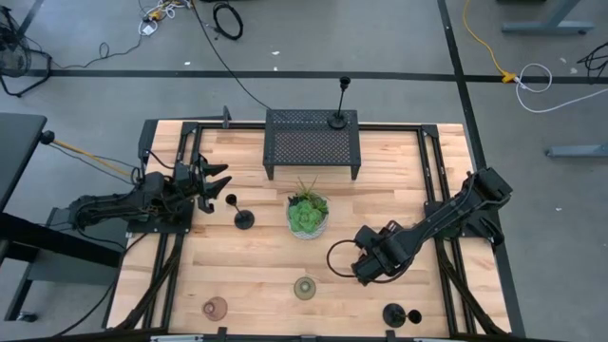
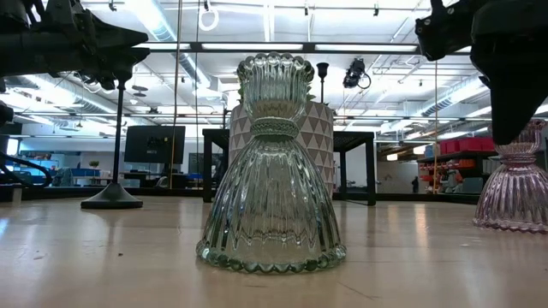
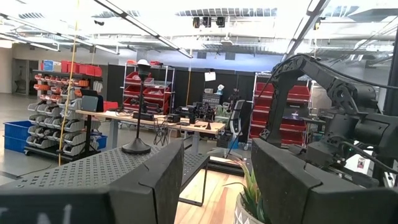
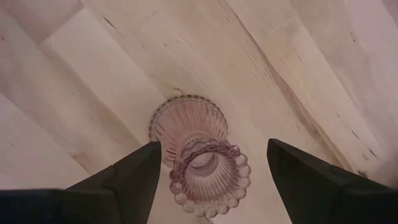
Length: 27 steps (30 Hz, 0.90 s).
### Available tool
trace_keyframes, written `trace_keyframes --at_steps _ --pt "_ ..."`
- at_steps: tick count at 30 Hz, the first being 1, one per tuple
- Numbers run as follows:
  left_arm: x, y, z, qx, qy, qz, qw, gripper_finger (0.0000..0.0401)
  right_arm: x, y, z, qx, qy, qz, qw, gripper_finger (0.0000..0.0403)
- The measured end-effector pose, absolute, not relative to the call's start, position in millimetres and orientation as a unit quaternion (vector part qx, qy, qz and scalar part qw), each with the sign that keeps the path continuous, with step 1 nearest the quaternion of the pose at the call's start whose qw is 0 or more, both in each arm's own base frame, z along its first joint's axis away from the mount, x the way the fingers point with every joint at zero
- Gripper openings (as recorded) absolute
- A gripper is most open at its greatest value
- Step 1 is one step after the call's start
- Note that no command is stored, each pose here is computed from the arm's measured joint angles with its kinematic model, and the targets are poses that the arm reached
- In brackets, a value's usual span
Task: Pick & Place candle stick holders
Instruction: Put the pink glass candle holder on the shelf aligned with the black candle holder
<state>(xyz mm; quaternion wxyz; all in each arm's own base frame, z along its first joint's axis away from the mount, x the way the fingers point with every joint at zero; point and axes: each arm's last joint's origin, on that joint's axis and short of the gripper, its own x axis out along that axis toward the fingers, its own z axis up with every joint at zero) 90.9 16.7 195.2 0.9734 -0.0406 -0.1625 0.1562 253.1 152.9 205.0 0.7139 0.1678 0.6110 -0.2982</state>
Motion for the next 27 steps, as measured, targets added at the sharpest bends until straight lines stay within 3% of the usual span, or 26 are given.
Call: trace_keyframes --at_steps 10,17,27 --pt "91 17 195 -0.041 -0.162 0.156 0.973 0.019 252 152 196 0.164 0.607 -0.297 0.719 0.0293" --pt "91 17 195 -0.041 -0.163 0.156 0.973 0.019 246 152 178 0.189 0.648 -0.258 0.691 0.0293" --pt "91 17 195 -0.041 -0.162 0.156 0.973 0.019 253 154 176 0.182 0.618 -0.24 0.726 0.0293"
